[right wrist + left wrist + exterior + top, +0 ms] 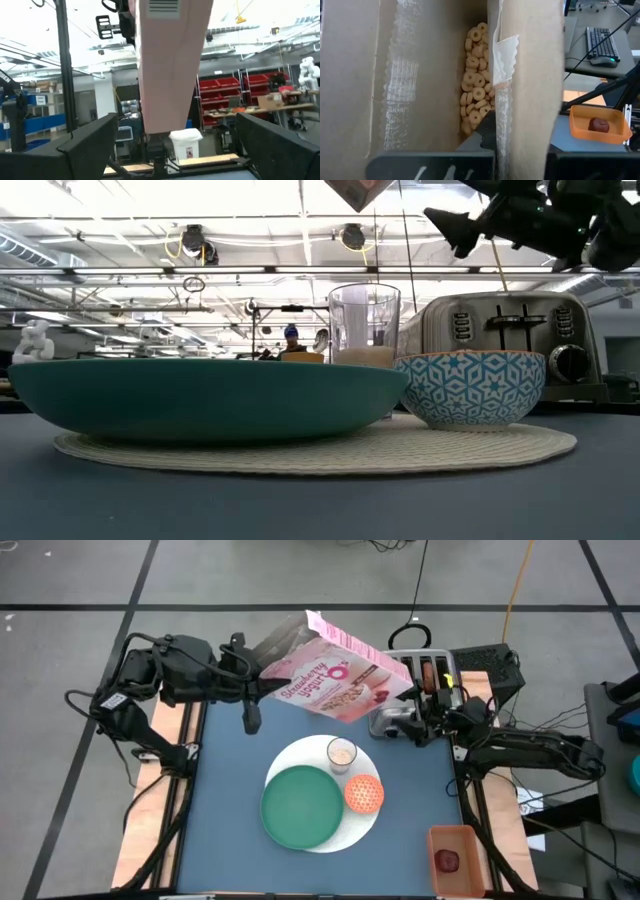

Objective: Arrange a breakfast setting
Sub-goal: Pour the cereal into the orange bowl

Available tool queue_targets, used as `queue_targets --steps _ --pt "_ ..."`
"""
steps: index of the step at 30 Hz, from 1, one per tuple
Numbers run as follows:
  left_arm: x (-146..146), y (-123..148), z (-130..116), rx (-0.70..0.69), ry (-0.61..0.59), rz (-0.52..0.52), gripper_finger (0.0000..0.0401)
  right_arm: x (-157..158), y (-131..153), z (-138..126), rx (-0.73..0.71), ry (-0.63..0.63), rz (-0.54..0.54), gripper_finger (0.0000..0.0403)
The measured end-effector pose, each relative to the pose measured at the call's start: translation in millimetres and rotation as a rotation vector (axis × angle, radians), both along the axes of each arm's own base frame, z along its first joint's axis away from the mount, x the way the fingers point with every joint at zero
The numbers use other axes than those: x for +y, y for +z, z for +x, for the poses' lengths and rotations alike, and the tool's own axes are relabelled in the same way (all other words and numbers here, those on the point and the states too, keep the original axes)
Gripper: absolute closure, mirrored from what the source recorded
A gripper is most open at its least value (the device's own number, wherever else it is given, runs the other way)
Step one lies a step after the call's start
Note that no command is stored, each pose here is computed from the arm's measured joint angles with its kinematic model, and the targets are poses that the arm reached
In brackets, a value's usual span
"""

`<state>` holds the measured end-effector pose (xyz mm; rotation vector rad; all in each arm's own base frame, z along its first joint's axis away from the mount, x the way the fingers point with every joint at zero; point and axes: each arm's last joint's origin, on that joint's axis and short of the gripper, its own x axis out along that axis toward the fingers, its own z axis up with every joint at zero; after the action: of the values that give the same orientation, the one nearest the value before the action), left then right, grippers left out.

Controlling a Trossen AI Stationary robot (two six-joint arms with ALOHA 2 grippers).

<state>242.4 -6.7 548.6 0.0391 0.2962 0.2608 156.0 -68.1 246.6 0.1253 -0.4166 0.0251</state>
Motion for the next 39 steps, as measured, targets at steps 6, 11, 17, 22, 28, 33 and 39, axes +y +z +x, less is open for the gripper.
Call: queue_targets --steps 6,11,17,22,28,33,39 --pt "-0.2 -1.3 2.7 0.005 0.000 0.000 0.0398 0.7 -2.3 7.5 -0.038 -0.041 0.004 0.0009" --pt "-0.6 -5.3 8.9 0.026 -0.001 0.001 0.0398 -2.1 4.3 18.4 -0.041 -0.028 -0.006 0.0009" --pt "-1.7 -14.5 25.1 0.067 -0.002 0.003 0.0398 -3.1 18.0 32.6 -0.060 -0.013 -0.047 0.0009" --pt "-2.2 -18.9 32.1 0.089 -0.006 0.016 0.0398 -1.5 20.9 35.5 -0.052 0.056 -0.084 0.0009" --pt "-2.5 -21.4 37.0 0.097 -0.007 0.020 0.0398 -2.1 28.1 36.8 -0.076 0.054 -0.094 0.0009" --pt "-3.0 -24.8 44.3 0.103 -0.007 0.020 0.0398 -2.9 35.2 38.6 -0.090 0.054 -0.101 0.0009" --pt "-3.1 -25.7 47.0 0.105 -0.012 0.034 0.0398 -3.9 32.3 41.0 -0.048 0.046 -0.106 0.0009"
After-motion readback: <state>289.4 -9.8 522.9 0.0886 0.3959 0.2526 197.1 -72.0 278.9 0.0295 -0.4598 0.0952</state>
